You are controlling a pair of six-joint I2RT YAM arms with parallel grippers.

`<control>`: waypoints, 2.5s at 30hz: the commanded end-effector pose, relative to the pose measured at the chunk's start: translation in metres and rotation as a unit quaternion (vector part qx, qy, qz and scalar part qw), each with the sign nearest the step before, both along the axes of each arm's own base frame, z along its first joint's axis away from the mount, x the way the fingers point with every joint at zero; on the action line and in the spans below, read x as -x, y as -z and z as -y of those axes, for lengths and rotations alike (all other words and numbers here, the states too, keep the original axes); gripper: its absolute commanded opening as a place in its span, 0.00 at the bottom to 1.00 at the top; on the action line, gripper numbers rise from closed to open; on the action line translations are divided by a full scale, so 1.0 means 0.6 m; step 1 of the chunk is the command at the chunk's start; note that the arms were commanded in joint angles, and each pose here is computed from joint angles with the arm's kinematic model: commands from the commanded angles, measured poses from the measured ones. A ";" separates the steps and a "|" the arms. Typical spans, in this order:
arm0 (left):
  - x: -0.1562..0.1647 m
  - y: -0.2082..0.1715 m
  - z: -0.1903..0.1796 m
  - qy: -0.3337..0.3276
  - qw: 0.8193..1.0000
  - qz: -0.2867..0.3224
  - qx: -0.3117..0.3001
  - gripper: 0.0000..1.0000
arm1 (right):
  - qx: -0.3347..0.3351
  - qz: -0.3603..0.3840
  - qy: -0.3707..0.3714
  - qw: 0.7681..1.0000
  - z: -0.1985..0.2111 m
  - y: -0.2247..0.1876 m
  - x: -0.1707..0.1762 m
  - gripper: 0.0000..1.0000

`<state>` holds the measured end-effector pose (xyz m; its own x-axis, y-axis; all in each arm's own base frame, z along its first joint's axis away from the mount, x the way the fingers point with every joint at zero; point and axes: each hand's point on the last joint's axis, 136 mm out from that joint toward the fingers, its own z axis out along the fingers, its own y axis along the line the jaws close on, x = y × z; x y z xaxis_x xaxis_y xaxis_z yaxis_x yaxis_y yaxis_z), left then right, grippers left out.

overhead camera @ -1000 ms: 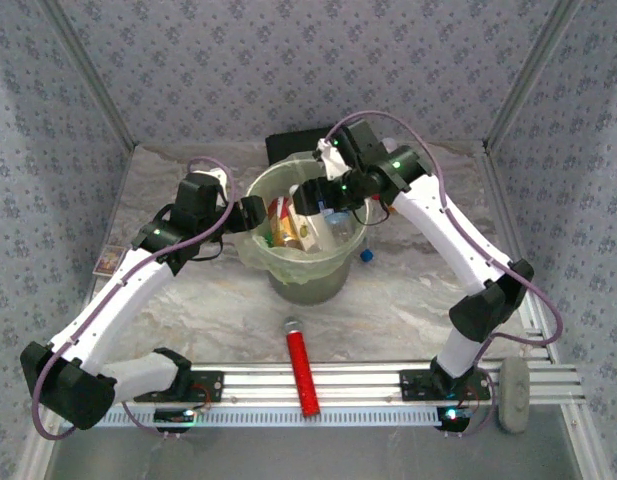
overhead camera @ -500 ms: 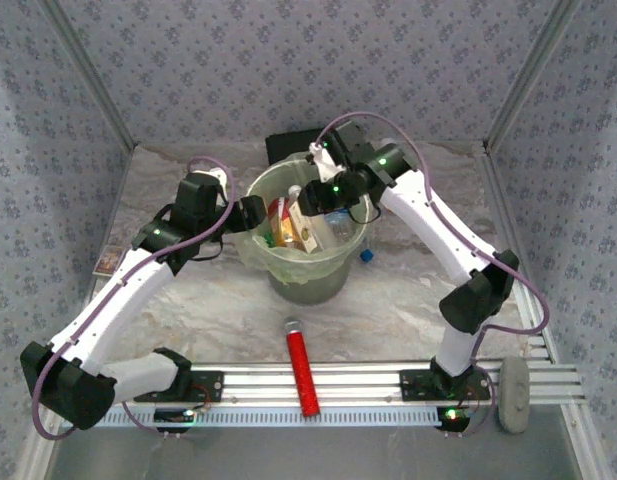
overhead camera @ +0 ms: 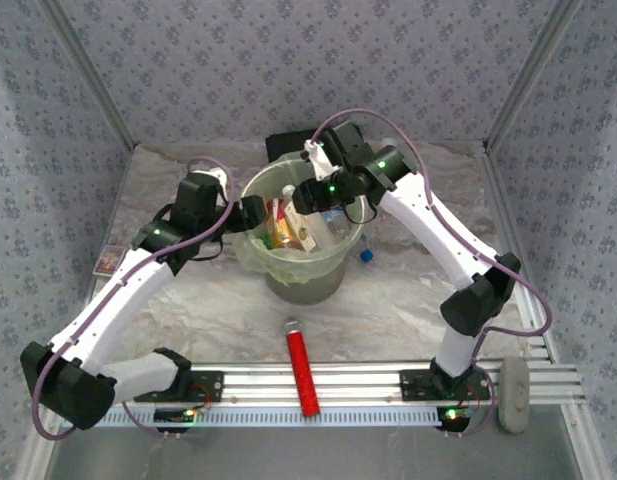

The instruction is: Put the plastic bottles in the bin

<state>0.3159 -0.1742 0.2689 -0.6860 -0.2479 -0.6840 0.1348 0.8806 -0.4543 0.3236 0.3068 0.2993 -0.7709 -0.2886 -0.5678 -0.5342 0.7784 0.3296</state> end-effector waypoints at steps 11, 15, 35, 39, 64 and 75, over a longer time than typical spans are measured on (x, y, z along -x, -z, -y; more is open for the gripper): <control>0.001 -0.028 0.004 0.008 1.000 0.018 0.010 0.77 | -0.015 0.050 0.144 0.988 0.190 -0.061 -0.055 0.53; 0.002 -0.029 0.003 0.006 1.000 0.019 0.009 0.77 | -0.018 0.019 0.183 0.983 0.251 -0.018 -0.070 0.54; -0.006 -0.026 0.009 0.006 1.000 0.012 0.009 0.77 | 0.017 -0.149 0.111 0.983 0.230 0.304 -0.127 0.80; -0.007 -0.025 0.009 0.006 1.000 0.012 0.006 0.77 | 0.022 -0.156 0.105 0.982 0.210 0.325 -0.145 0.83; -0.008 -0.027 0.005 -0.001 1.000 0.015 0.008 0.77 | 0.067 -0.208 0.156 0.963 0.239 0.424 -0.148 0.79; -0.007 -0.027 0.005 -0.001 1.000 0.015 0.012 0.76 | 0.074 -0.213 0.203 0.953 0.314 0.430 -0.111 0.66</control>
